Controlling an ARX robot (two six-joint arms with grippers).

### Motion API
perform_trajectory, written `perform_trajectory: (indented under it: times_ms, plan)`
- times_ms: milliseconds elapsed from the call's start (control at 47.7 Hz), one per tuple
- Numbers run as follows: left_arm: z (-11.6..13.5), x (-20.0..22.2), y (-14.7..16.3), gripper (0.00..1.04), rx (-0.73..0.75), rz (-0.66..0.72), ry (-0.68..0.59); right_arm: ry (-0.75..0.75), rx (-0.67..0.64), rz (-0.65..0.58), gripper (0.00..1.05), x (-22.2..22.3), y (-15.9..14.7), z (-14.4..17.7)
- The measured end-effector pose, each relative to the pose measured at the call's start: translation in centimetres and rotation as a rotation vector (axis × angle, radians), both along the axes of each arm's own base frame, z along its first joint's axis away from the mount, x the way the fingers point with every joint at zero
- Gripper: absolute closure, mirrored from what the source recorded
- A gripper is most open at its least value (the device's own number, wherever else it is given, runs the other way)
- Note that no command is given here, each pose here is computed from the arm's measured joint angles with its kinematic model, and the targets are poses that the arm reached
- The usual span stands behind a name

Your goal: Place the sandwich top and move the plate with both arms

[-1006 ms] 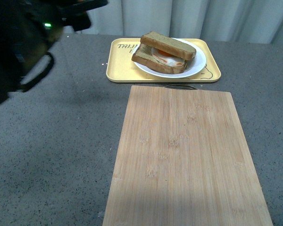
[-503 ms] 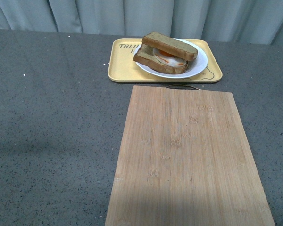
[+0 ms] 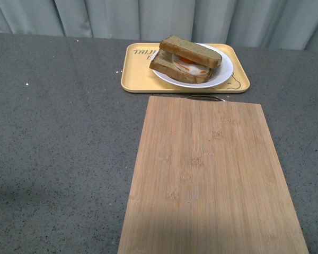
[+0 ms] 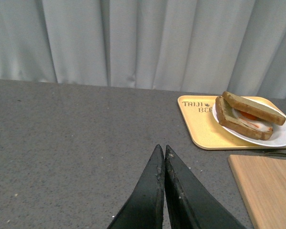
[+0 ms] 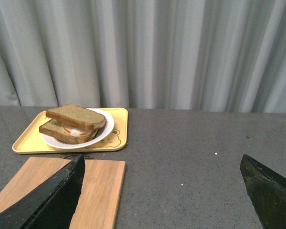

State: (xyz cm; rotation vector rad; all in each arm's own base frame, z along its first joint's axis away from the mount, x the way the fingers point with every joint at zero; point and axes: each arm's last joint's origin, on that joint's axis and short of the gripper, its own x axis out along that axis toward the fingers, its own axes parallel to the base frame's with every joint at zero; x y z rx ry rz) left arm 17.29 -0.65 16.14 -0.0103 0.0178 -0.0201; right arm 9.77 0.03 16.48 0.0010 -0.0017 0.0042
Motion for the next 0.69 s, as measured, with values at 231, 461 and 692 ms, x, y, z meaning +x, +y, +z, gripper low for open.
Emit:
perform_trajectory:
  times_ms: [231,461,692]
  plan:
    - [0.1,-2.0,0.6,1.01,0.002,0.018,-0.003,0.000,0.000,0.000,0.09,0.0,0.0,0.0]
    - [0.5,-3.0,0.6,1.01,0.002,0.018,-0.018,0.000,0.000,0.000,0.09,0.0,0.0,0.0]
    - [0.9,-3.9,0.6,1.01,0.002,0.018,-0.029,0.000,0.000,0.000,0.09,0.0,0.0,0.0]
